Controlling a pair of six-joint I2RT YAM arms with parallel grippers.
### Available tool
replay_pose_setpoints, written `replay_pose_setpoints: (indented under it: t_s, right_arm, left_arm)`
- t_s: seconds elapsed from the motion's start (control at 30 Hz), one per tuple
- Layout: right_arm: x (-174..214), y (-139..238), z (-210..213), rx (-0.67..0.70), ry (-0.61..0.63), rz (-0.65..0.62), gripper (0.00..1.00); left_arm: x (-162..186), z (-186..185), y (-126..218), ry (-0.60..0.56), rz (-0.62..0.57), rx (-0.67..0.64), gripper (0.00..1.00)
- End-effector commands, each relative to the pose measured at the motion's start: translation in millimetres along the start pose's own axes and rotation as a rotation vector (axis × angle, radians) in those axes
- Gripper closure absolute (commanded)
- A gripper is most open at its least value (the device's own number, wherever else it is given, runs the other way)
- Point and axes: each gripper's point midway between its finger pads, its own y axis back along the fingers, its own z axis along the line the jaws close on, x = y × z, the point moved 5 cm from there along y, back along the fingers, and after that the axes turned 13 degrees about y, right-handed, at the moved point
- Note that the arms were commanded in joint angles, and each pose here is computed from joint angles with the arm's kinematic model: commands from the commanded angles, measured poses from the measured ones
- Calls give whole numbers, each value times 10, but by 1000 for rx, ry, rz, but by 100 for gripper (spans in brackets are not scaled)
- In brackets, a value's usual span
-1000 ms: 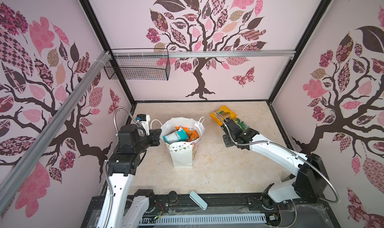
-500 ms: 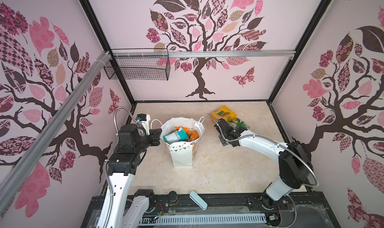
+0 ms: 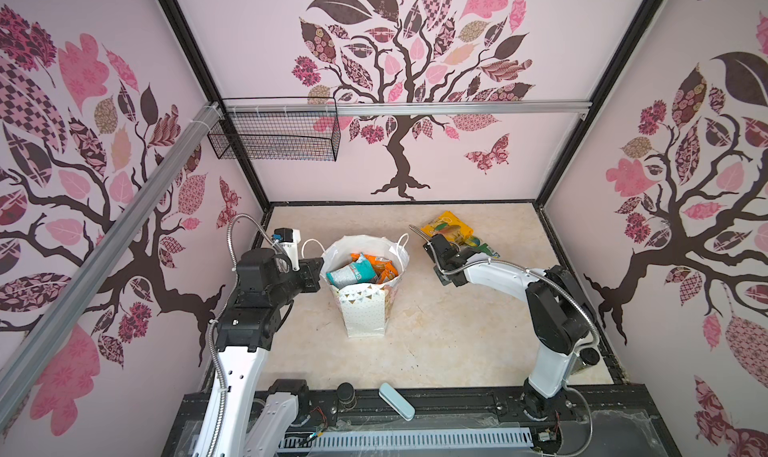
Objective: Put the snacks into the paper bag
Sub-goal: 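Withdraw the right gripper toward the green packet on the table, then lower the right gripper onto the edge of the green packet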
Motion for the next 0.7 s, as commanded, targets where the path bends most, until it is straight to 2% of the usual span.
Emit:
replay_pose_setpoints:
  t_s: [0.0,0.2,0.3,0.67]
  right_arm:
    - [-55,-151,-71,45,-3,-2,44]
    - [-77,-300,-106,69,-17,-8,43]
    - [-83,-366,-113,98,-17,-14,37]
    - [-19,-628,-64,98,8,21,37]
  left_arm:
    - [-3,10,-19,-13,-15,12,97]
    - [-4,7,-17,-14,-15,13,97]
    - [-10,5,-13,-14,-18,13,97]
    - [-8,3,-6,-16,-19,13,97]
